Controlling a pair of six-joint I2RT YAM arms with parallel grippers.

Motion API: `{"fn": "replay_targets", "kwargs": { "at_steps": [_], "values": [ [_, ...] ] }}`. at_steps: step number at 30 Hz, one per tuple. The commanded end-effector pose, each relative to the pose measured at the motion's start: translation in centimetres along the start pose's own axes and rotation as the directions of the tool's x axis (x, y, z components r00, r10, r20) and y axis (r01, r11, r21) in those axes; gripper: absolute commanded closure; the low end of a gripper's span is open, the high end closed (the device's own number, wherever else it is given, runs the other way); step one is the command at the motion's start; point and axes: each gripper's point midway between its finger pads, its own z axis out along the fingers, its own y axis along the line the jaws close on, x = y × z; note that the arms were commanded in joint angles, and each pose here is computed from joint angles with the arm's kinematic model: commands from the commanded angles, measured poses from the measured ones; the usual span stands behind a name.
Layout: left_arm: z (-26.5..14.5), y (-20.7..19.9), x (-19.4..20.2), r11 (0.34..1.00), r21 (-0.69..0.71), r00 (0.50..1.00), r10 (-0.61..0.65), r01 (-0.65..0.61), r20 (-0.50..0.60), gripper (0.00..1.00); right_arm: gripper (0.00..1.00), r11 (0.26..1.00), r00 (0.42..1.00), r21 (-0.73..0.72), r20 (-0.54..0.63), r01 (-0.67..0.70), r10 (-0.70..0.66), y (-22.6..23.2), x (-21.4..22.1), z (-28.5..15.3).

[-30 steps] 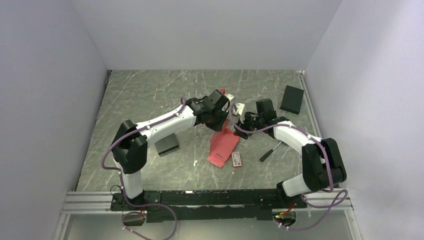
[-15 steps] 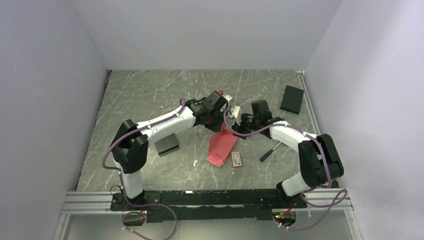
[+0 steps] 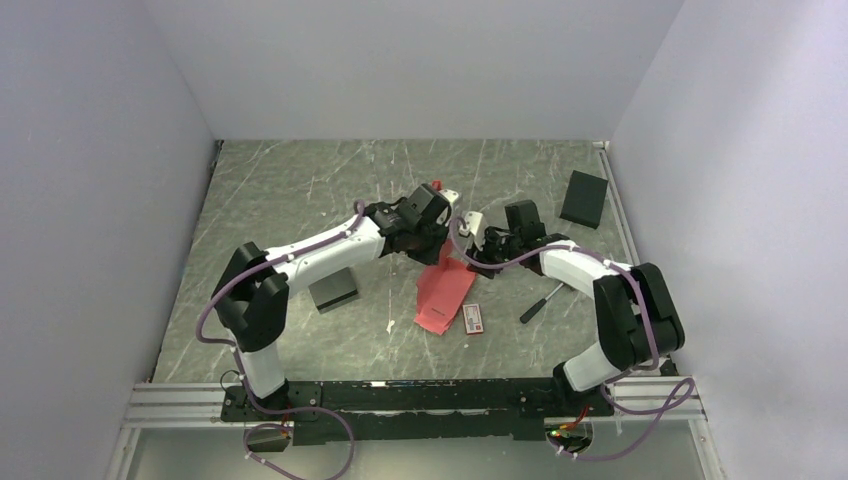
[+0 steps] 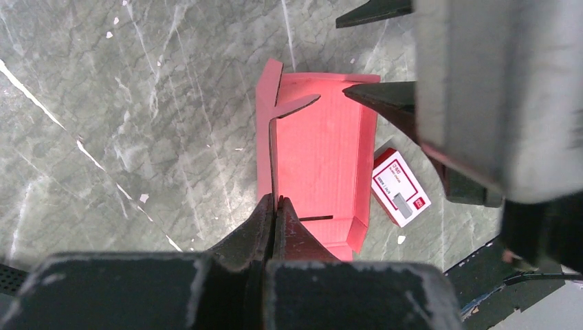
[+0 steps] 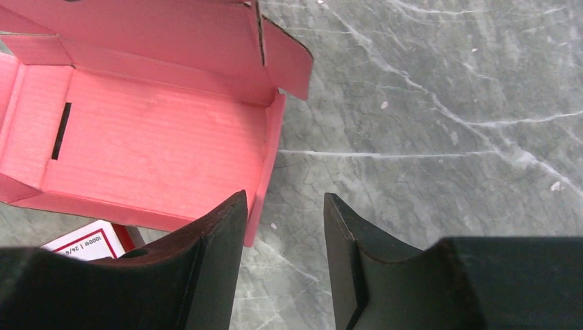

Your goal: Fold the paper box

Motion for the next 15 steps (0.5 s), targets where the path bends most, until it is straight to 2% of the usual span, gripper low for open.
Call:
{"fn": "replay_targets", "kwargs": {
  "at_steps": [1, 15],
  "values": [
    [-1.8, -1.0, -2.0, 0.999, 0.047, 0.997, -0.015, 0.011, 0.077, 1.0, 0.53, 1.0, 1.0, 0.002, 0.004, 0.028, -0.028, -0.5, -0.9, 0.5],
    [-2.5, -1.9, -2.6, 0.996, 0.092, 0.995, -0.019, 0.01, 0.097, 1.0, 0.66, 0.993, 0.99, 0.048, -0.096, 0.108, -0.103, -0.5, -0.2, 1.8]
  ]
}}
